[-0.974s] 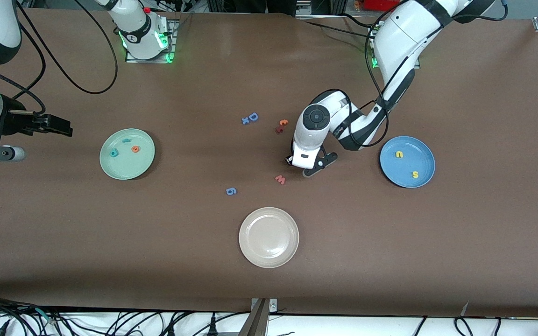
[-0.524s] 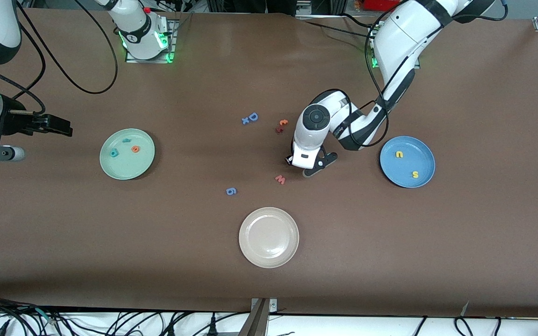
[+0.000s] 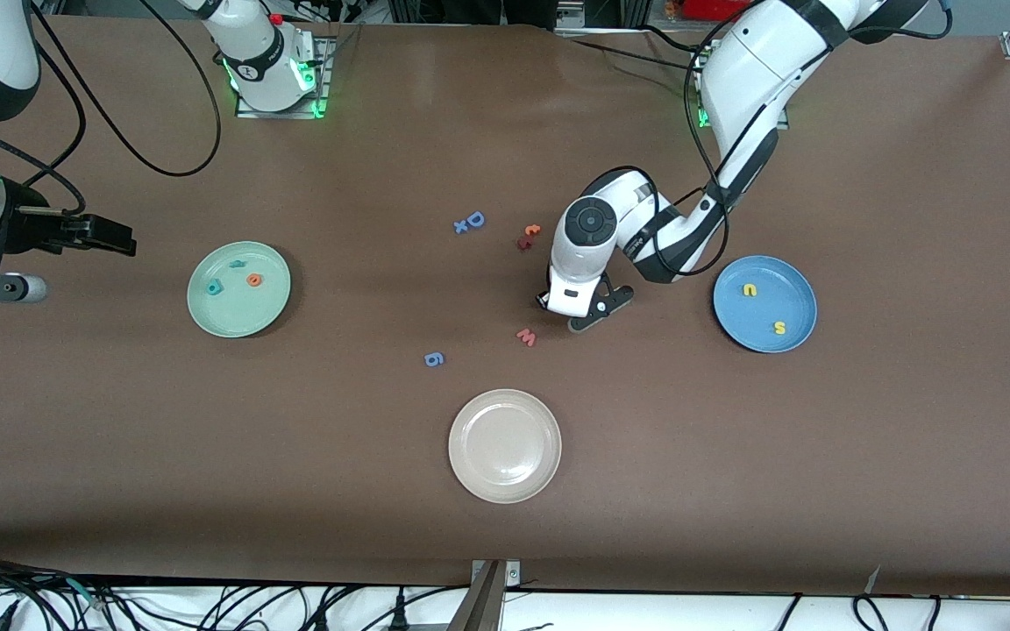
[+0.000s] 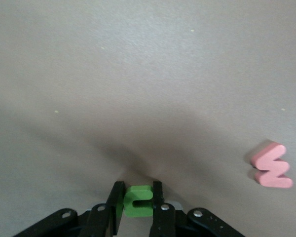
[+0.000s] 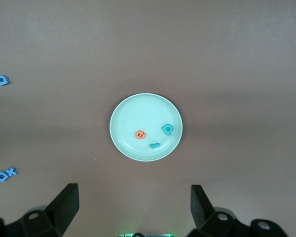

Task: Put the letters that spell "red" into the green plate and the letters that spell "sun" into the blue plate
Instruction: 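Lift the green c and carry it to the blue plate, then lower the green c onto the blue plate and open the left gripper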

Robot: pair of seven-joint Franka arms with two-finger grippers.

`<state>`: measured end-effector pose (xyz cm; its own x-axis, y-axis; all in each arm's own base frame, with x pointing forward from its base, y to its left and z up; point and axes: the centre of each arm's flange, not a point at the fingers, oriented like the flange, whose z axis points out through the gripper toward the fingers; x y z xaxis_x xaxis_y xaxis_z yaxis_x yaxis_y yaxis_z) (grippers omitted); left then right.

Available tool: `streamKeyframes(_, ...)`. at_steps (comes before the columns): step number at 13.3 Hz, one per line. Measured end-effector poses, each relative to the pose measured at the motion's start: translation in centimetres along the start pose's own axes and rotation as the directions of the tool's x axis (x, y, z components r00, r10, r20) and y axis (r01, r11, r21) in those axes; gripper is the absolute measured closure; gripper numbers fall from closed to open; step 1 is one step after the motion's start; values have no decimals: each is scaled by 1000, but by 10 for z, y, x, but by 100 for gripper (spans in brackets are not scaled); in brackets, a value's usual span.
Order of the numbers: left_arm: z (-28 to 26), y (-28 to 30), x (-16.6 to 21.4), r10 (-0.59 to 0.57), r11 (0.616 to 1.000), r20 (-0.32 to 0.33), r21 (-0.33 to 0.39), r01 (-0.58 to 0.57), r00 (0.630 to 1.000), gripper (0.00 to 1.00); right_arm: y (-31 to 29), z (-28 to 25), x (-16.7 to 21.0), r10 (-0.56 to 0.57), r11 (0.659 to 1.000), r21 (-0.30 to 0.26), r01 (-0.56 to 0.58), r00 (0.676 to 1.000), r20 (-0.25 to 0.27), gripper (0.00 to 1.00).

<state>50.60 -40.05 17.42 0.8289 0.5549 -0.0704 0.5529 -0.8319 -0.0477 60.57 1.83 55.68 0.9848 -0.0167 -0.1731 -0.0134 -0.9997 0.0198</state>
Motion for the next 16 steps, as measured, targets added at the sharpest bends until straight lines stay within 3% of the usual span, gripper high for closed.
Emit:
streamKeyframes(3, -18, 0, 19, 54, 993, 3, 108, -54, 999, 72, 0, 0, 0, 0, 1000, 0, 0, 1000, 1, 0)
streamKeyframes(7, -33, -24, 79, 136, 972, 47, 186, -143, 990, 72, 0, 0, 0, 0, 1000, 0, 0, 1000, 2, 0)
streamKeyframes(12, -59, -81, 161, 227, 909, 200, 307, -281, 953, 72, 2, 0, 0, 3, 1000, 0, -3, 1000, 2, 0)
streamKeyframes(16, -76, -137, 215, 268, 858, 351, 335, -388, 897, 72, 2, 0, 0, 3, 1000, 0, -3, 1000, 3, 0)
